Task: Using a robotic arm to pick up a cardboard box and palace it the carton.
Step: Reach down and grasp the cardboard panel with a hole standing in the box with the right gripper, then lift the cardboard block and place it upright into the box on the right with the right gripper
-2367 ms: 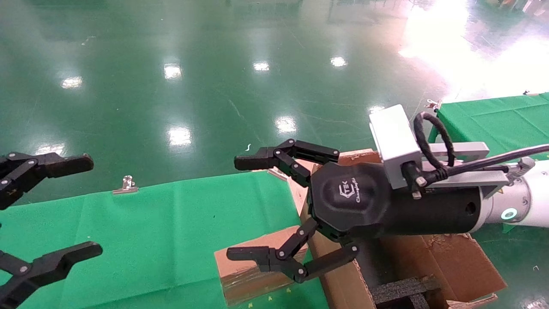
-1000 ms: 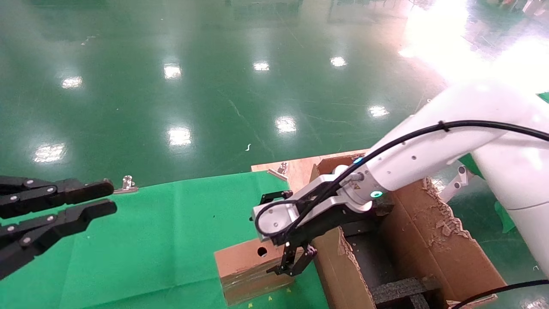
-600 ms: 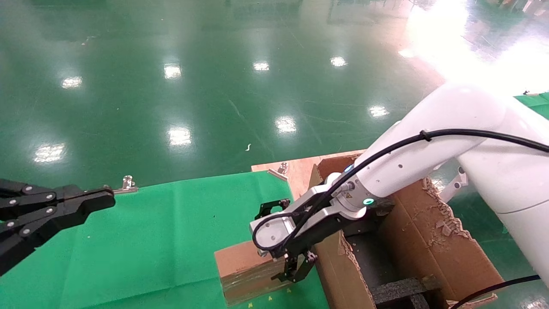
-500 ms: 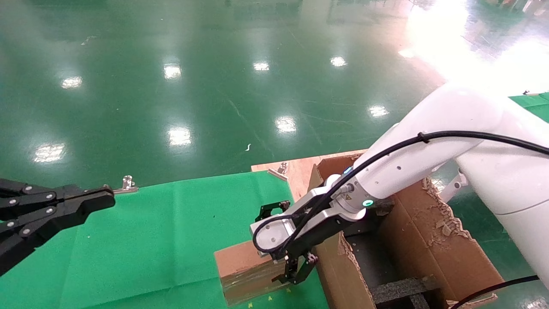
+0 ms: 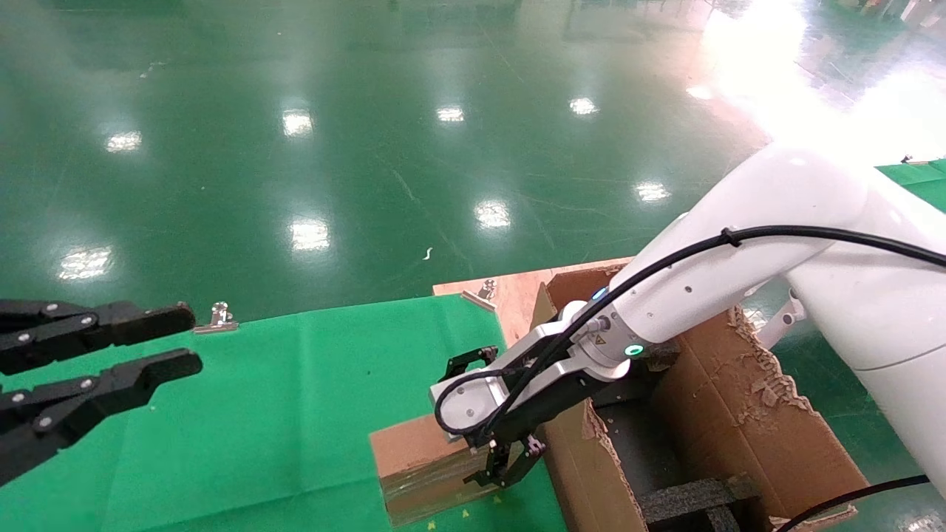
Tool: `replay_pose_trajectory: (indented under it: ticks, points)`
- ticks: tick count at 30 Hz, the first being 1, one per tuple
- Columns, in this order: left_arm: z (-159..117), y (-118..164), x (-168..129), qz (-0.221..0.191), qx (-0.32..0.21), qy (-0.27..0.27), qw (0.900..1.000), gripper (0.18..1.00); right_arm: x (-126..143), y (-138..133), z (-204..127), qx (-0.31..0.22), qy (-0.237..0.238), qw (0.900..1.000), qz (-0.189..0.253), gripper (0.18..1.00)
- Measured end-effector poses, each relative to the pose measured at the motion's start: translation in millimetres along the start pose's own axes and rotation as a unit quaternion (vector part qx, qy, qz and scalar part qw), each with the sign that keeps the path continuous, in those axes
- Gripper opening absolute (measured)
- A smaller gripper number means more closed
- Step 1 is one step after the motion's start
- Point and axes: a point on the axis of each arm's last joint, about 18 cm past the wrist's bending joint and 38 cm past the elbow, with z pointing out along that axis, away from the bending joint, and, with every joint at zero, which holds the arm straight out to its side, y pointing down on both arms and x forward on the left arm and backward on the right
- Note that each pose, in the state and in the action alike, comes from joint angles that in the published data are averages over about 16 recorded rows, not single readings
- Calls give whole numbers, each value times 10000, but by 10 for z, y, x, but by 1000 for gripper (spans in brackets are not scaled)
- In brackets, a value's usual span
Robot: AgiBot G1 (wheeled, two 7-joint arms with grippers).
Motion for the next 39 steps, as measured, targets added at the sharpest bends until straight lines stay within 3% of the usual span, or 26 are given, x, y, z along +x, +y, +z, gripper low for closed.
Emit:
replay_pose_trajectory:
  ticks: [7,22,31,39]
  points:
    - [0,0,0,0,0,0,10000,404,-1,-3,-4,16,4,10000,3,849]
    - [0,0,0,0,0,0,10000,761,-2,-5,-8,27,8,10000,8,543]
    - [0,0,0,0,0,0,10000,908,86,3,-143,42,170,9998,67,478]
    - [0,0,0,0,0,0,10000,977,352,-8,-589,100,616,9980,117,473]
